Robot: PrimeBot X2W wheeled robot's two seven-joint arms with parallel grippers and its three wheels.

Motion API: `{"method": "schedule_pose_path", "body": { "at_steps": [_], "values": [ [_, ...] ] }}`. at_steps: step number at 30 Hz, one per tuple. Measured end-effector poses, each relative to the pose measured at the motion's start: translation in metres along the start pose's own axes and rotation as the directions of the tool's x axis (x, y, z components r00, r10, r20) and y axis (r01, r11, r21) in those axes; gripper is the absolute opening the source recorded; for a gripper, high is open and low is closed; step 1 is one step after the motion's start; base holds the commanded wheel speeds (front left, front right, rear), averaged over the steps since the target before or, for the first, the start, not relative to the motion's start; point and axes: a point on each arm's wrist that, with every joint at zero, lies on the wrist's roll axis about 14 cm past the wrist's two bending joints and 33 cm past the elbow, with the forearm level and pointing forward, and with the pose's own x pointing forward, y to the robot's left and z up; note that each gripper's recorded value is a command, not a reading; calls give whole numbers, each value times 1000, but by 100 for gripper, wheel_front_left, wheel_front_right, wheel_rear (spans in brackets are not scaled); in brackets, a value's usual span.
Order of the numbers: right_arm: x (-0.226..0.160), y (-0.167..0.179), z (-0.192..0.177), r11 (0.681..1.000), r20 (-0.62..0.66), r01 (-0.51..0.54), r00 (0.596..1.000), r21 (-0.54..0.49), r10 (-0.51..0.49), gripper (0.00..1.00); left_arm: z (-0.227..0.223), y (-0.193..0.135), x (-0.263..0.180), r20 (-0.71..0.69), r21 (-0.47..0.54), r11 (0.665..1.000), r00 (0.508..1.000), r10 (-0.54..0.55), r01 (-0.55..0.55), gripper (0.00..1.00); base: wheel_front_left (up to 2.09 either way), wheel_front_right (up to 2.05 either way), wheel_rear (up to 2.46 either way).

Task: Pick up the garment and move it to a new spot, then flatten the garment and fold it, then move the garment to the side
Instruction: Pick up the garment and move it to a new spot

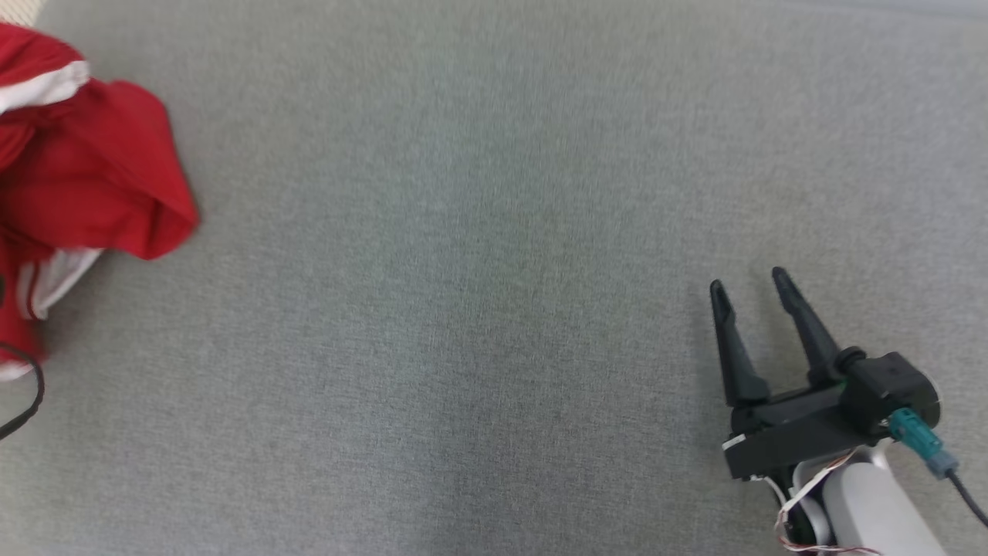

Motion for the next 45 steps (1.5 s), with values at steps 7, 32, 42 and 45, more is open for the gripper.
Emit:
{"method": "schedule_pose_path", "body": {
  "at_steps": [7,32,42,45],
  "values": [
    [-14,16,22,1000,42,12,999,19,-13,100,103,-8,-10,265,72,996,961,-76,59,0,0,0,0],
    [-91,-21,70,968,144,250,958,15,-250,100,197,-292,-139,556,-125,666,608,-567,735,0,0,0,0],
    [-120,-48,72,940,134,341,933,-21,-335,100,152,-383,-183,469,-255,494,553,-688,831,0,0,0,0],
    [-127,-54,70,932,126,362,925,-20,-357,100,129,-396,-192,422,-282,470,548,-722,836,100,0,0,0]
  ]
}}
